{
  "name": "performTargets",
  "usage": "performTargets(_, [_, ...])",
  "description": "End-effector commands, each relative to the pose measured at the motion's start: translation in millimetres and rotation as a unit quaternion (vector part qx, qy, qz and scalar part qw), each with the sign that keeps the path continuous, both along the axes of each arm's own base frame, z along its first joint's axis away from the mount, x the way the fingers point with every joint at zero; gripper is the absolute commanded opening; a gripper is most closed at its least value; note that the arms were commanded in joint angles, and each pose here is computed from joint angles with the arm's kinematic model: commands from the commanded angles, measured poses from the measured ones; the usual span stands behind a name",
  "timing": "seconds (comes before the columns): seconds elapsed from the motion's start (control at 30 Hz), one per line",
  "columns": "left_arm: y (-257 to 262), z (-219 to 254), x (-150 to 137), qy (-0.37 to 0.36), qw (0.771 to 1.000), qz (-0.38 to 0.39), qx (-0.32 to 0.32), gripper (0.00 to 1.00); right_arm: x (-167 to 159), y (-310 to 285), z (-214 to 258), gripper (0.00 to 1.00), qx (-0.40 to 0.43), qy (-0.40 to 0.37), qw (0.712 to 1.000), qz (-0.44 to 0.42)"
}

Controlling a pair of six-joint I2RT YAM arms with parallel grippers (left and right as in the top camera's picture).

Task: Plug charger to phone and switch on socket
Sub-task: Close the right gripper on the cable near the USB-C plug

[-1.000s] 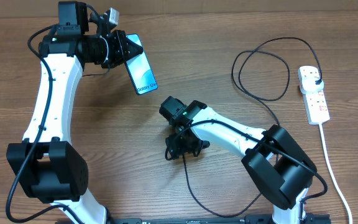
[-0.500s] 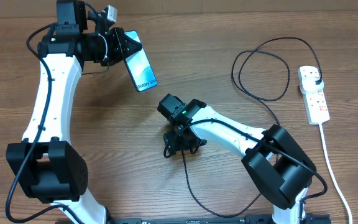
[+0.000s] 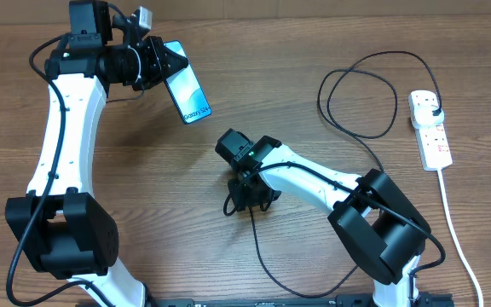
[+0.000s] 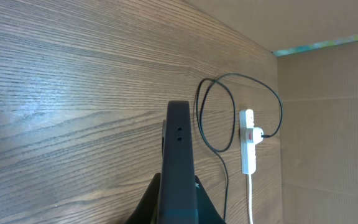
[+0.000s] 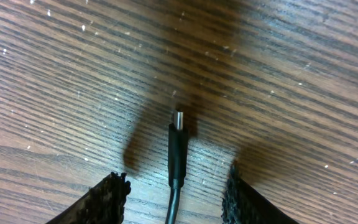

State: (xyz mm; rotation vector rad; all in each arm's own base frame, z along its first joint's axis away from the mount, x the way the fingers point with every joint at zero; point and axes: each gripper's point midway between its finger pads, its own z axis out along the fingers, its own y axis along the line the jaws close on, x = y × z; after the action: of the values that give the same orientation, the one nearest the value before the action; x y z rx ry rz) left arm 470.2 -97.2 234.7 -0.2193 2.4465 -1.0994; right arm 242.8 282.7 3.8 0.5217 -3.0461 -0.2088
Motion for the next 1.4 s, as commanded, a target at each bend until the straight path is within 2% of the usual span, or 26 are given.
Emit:
performTargets(0.0, [-2.4, 11.7, -0.4, -0.007, 1.000, 0.000, -0.014, 0.04, 5.8, 4.0, -0.9, 0.52, 0.001, -0.007, 1.000, -0.002])
performTargets(0.17, [-2.1, 12.9, 1.1, -0.008, 1.000, 0.003, -0.016, 0.04, 5.7, 5.6, -1.3, 0.45, 0.004, -0.005, 1.000, -0.001])
performTargets(0.37, [4.6, 14.5, 4.5, -0.008, 1.000, 0.016, -0.021, 0.04, 1.0, 2.6, -8.3, 0.45, -0.007, 0.012, 1.000, -0.001])
performTargets(0.5, [9.2, 15.3, 6.4, -0.008, 0.999, 0.023, -0.023, 0.04, -0.6, 0.5, -13.2, 0.39, -0.020, 0.024, 1.000, 0.000])
performTargets(0.8, [10.0, 15.3, 6.6, -0.009, 0.999, 0.024, -0.023, 0.04, 1.4, 3.2, -12.0, 0.34, -0.016, 0.022, 1.000, 0.002])
performTargets(1.0, [10.0, 15.3, 6.6, -0.009, 0.999, 0.024, -0.023, 0.04, 1.6, 3.5, -12.0, 0.19, -0.016, 0.022, 1.000, 0.002])
performTargets(1.37, [10.2, 14.2, 5.4, -0.005, 0.999, 0.024, -0.023, 0.04, 1.8, 3.8, -10.7, 0.15, -0.016, 0.022, 1.000, 0.002])
